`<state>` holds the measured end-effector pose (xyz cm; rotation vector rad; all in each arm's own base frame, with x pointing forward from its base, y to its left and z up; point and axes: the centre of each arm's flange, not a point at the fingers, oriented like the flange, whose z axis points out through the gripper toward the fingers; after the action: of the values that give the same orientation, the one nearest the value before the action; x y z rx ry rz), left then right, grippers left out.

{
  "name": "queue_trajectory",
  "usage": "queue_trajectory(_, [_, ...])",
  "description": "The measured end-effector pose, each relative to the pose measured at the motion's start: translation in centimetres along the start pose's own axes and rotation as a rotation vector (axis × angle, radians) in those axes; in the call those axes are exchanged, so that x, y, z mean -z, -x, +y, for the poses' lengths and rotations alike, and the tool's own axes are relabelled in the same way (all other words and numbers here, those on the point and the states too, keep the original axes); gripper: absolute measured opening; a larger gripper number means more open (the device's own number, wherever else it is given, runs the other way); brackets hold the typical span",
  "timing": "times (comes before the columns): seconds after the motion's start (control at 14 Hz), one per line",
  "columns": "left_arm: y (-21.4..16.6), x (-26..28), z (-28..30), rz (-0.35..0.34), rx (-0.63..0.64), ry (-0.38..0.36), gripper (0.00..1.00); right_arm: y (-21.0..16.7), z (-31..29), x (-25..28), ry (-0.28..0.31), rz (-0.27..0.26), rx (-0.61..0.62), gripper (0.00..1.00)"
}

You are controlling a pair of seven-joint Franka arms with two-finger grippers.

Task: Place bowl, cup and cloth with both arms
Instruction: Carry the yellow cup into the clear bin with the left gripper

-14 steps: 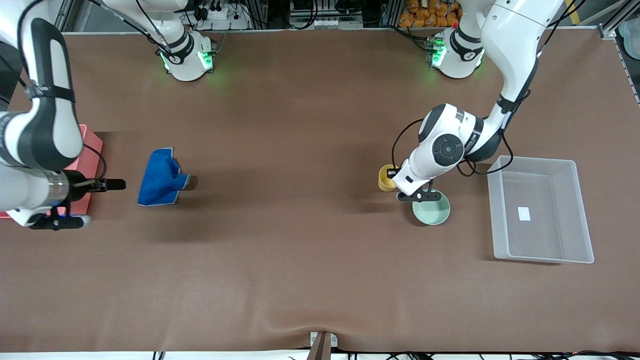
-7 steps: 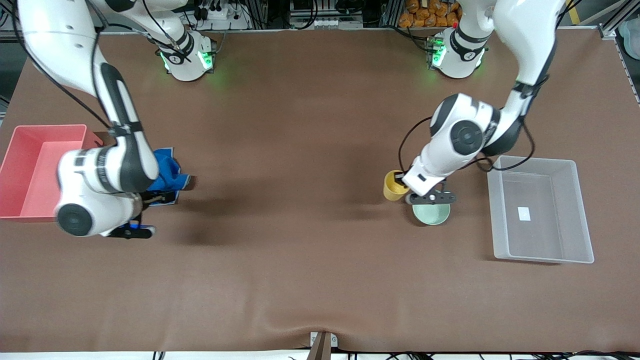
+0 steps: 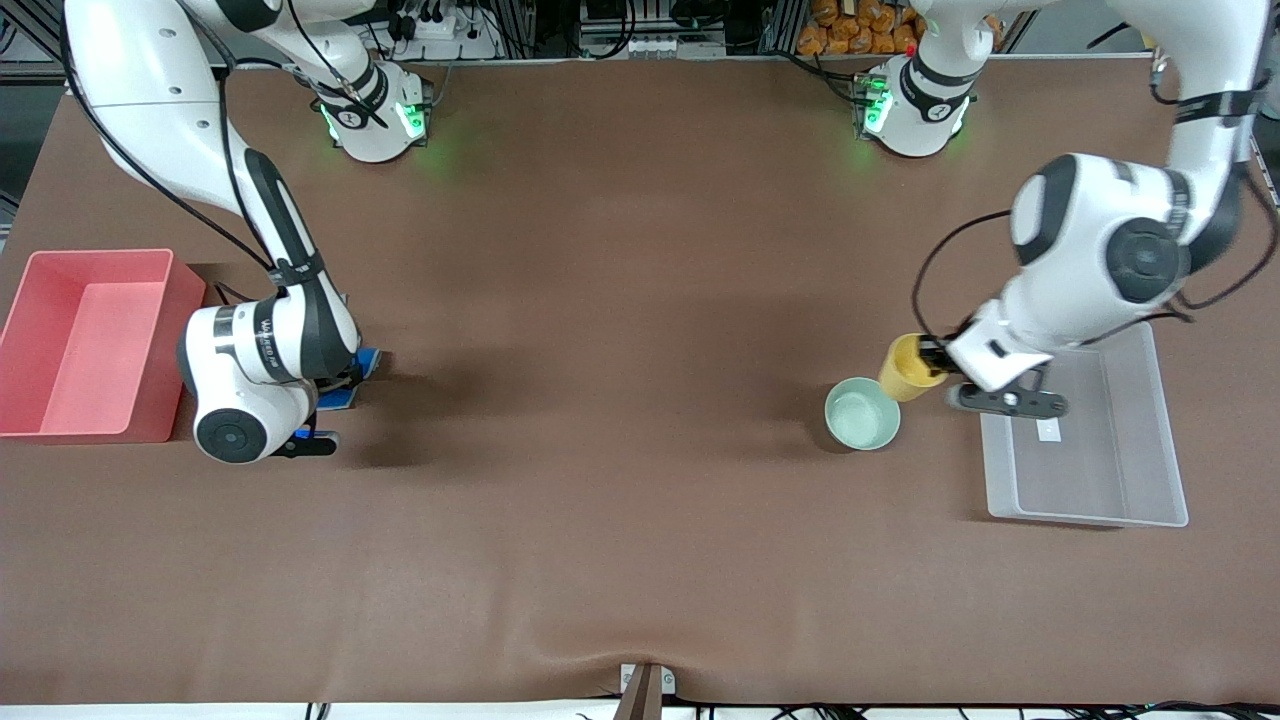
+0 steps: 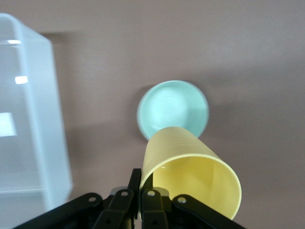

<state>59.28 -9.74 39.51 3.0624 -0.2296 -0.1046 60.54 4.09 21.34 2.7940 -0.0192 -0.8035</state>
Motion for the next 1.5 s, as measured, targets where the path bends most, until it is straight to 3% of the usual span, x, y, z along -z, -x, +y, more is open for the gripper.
queue_trajectory(0.5, [1.3,-1.5,-15.9,-0.027,-0.163,0.031,0.04,-1.4,-1.8,-1.6,0.000,0.045,-0.065,1.00])
queue_trajectory(0.79, [0.8,-4.0,-19.9,-0.084,-0.214,-0.053,0.04,-1.6,-3.5,-2.5,0.014,0.040,-0.082,1.00])
queue_trajectory(0.93, [0.7,-4.7,-21.5,-0.093,-0.234,-0.051,0.04,-1.5,-3.5,-3.3,0.018,0.024,-0.082,0.96])
queue_trajectory(1.0, [1.0,-5.3,-22.5,-0.099,-0.238,-0.041,0.04,-1.3,-3.5,-3.8,0.020,0.013,-0.083,0.87])
queue_trajectory(1.14, [1.5,-7.0,-24.2,-0.119,-0.248,-0.017,0.04,-1.1,-3.8,-4.5,0.025,0.000,-0.095,0.83])
queue_trajectory(1.5, [2.0,-12.0,-25.9,-0.174,-0.257,0.049,0.04,-0.9,-3.9,-4.8,0.031,-0.008,-0.114,0.28])
